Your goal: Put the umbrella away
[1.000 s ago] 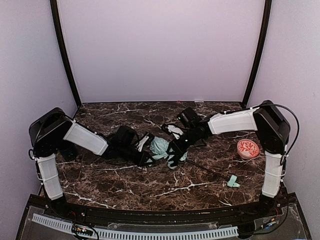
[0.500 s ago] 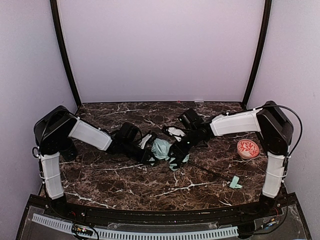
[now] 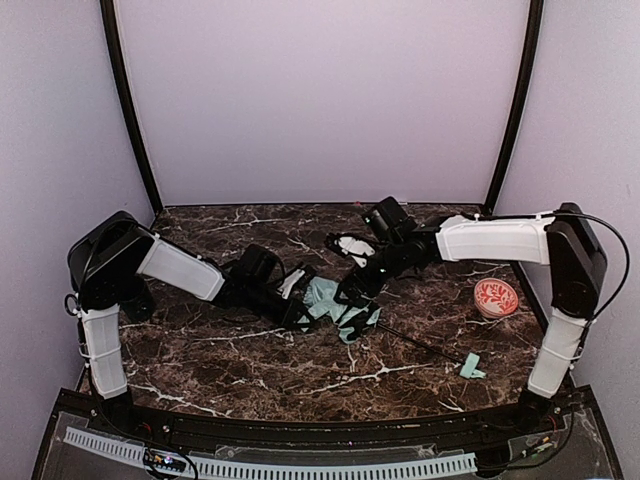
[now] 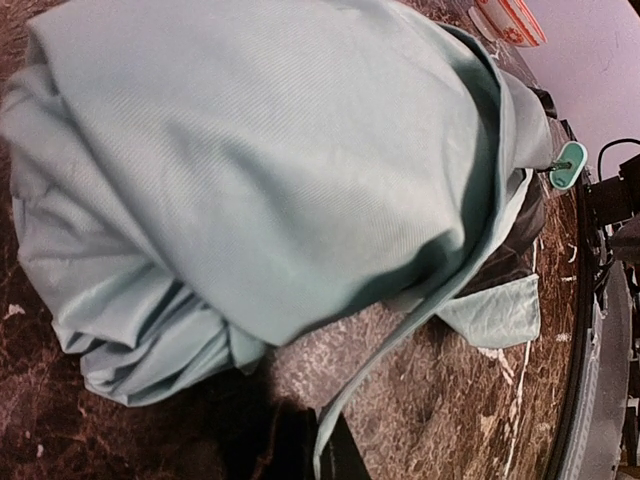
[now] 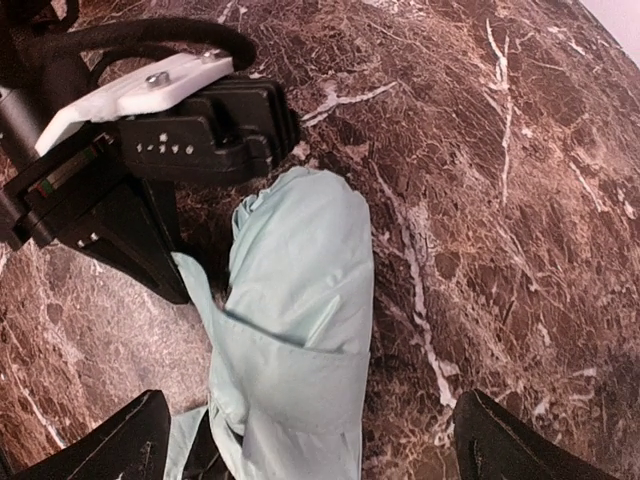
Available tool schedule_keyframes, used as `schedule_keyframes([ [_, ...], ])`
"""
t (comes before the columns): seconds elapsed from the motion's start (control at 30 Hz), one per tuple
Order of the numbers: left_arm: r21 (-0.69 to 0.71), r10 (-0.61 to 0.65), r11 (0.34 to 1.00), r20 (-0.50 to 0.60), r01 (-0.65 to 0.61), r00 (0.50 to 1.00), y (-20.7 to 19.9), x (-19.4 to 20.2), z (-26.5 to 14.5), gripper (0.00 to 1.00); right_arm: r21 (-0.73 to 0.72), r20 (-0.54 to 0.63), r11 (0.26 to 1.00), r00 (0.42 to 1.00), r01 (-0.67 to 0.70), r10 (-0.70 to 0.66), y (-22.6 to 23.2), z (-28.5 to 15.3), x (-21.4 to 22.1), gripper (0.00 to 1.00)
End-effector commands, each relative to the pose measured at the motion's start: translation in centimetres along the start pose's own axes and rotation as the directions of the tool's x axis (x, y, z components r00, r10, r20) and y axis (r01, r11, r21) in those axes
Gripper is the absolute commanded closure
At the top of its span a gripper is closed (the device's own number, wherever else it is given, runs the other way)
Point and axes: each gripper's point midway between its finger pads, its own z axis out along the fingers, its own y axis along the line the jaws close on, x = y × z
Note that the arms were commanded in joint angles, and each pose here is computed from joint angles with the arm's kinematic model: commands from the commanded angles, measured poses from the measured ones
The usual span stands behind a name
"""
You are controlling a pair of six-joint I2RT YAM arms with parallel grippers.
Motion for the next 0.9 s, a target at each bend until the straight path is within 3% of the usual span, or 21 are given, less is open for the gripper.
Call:
schedule_keyframes([
  [0.0, -0.087, -0.085, 0.994, -0.183, 0.07, 0.979, 1.8, 6.0, 0.5, 1.0, 0.065, -0.029, 0.996, 0.998, 0.053, -0.051, 1.5, -1.7, 1.3, 0.0],
  [0.5, -0.084, -0.025, 0.996, -0.204, 0.008, 0.979, 0.6, 6.3, 0.3, 1.0, 0.19, -0.282, 0.971, 0.956, 0.142, -0.085, 0.5, 4.5, 9.2, 0.03],
  [0.63, -0.089, -0.016, 0.996, -0.205, -0.003, 0.979, 0.6, 6.3, 0.1, 1.0, 0.227, -0.335, 0.96, 0.939, 0.163, -0.08, -0.4, 5.4, 10.8, 0.22],
  [0.73, -0.08, 0.01, 0.996, -0.201, -0.026, 0.98, 0.2, 6.4, -0.2, 1.0, 0.229, -0.334, 0.963, 0.941, 0.144, -0.062, -0.5, 5.8, 11.0, 0.47],
  [0.87, -0.044, 0.071, 0.996, -0.18, -0.08, 0.981, -1.2, 6.0, -0.7, 1.0, 0.214, -0.282, 0.976, 0.959, 0.049, 0.013, -1.2, 5.6, 10.0, 0.72],
])
